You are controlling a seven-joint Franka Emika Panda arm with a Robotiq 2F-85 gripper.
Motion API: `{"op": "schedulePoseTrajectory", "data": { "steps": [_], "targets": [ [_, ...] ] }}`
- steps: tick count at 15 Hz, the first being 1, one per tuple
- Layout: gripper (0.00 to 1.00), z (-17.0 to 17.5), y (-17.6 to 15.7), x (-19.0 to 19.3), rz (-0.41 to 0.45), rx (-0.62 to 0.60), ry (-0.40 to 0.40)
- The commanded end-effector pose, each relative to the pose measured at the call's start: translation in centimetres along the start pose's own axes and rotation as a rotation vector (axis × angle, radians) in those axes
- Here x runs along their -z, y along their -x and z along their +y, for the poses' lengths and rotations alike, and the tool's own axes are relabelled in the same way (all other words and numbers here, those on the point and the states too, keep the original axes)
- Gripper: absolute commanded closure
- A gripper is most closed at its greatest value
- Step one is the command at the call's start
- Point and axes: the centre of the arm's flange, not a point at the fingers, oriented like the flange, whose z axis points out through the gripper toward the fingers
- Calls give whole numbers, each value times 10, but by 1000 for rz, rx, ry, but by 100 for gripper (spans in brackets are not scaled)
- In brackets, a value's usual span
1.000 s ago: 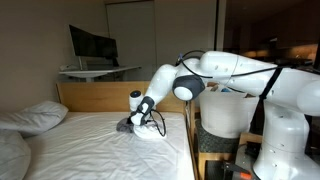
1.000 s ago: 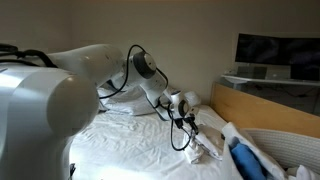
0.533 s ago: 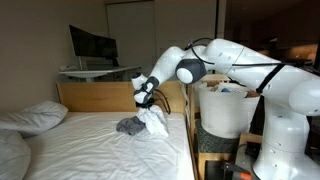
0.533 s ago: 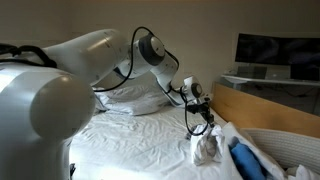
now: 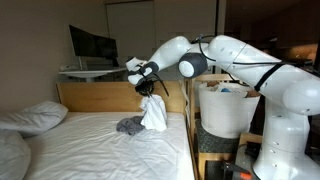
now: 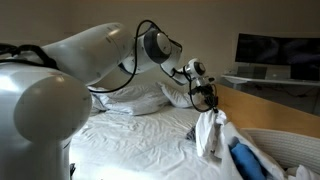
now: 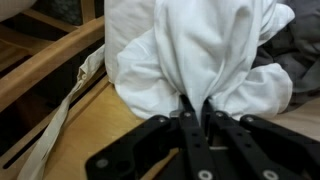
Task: Put the clothes on the bed in the laundry hamper
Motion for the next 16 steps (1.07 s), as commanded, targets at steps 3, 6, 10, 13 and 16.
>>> {"op": "schedulePoseTrajectory", "data": {
  "steps": [3,6,10,13,16],
  "targets": [
    [97,40,-69,68,-140,15,3],
    [97,67,-77,99,-152,-12,-26],
    [89,76,-47,87,-139,24,-31],
    [97,65,-41,80,-118,56,-59],
    [97,56,-63,93,-38,-30,-175]
  ]
}}
